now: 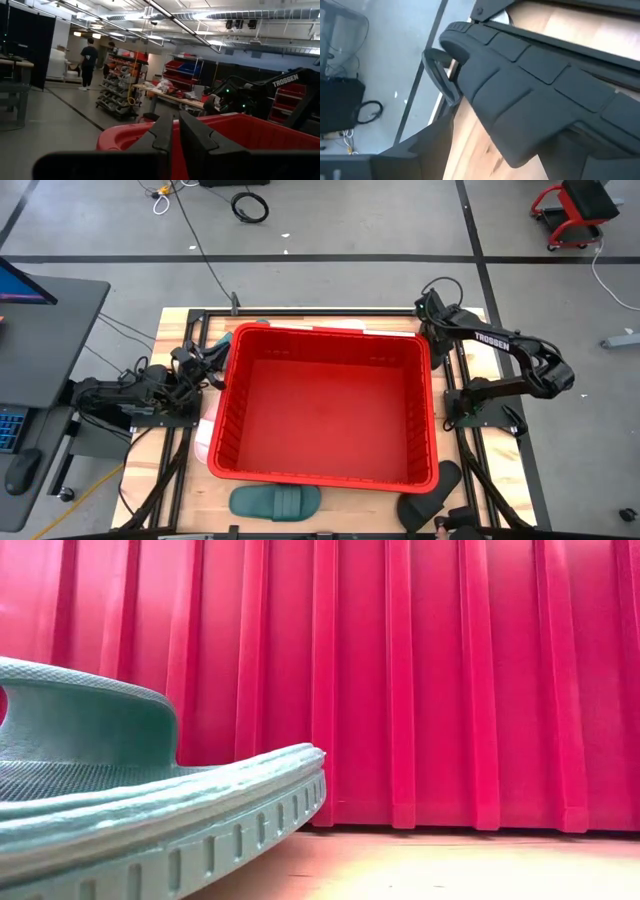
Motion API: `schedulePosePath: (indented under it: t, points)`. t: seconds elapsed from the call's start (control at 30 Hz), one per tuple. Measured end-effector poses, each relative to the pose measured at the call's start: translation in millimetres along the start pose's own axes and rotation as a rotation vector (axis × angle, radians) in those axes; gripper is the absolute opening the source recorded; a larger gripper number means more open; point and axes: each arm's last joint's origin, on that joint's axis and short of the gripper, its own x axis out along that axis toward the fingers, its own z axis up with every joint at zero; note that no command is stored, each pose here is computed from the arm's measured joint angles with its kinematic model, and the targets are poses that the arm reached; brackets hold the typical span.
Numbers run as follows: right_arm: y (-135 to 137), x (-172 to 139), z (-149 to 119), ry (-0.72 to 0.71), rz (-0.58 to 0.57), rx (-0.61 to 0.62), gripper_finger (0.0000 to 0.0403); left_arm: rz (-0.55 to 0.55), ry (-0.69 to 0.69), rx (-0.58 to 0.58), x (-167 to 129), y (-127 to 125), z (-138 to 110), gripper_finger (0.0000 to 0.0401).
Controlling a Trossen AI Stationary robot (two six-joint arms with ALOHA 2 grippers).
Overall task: Pick and place slides into bin
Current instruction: Put the top black slide into the left side of the container
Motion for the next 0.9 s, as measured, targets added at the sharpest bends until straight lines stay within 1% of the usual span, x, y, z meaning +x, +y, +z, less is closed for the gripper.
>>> schedulePosePath:
  t: [0.13, 0.27, 0.5, 0.63, 0.67, 0.73, 0.83, 0.9]
  points:
    - [1.3, -0.1, 1.3, -0.047, 0.018, 0.008, 0.0239, 0.000, 0.000, 0.000, 0.0, 0.0, 0.0, 0.0030]
    - [2.0, 1.2, 0.8, -0.057, 0.023, 0.011, 0.0196, 0.000, 0.000, 0.000, 0.0, 0.0, 0.0, 0.0028]
    - [0.8, 6.4, -1.3, -0.068, 0.000, -0.003, 0.0097, 0.000, 0.000, 0.000, 0.0, 0.0, 0.0, 0.0039]
    - [1.4, 4.5, 0.8, -0.111, 0.014, -0.007, 0.0027, 0.000, 0.000, 0.000, 0.0, 0.0, 0.0, 0.0040]
    - [1.6, 2.5, 1.4, -0.117, 0.023, -0.006, 0.0017, 0.000, 0.000, 0.000, 0.0, 0.0, 0.0, 0.0039]
    - [2.4, -3.1, 2.5, -0.139, 0.050, -0.012, 0.0014, 0.000, 0.000, 0.000, 0.0, 0.0, 0.0, 0.0036]
    - [2.8, -12.4, 6.5, -0.160, 0.081, -0.038, 0.0025, 0.000, 0.000, 0.000, 0.0, 0.0, 0.0, 0.0032]
    - [3.0, -19.7, 10.0, -0.160, 0.105, -0.050, 0.0021, -0.001, 0.000, 0.001, 0.0, 0.0, 0.0, 0.0029]
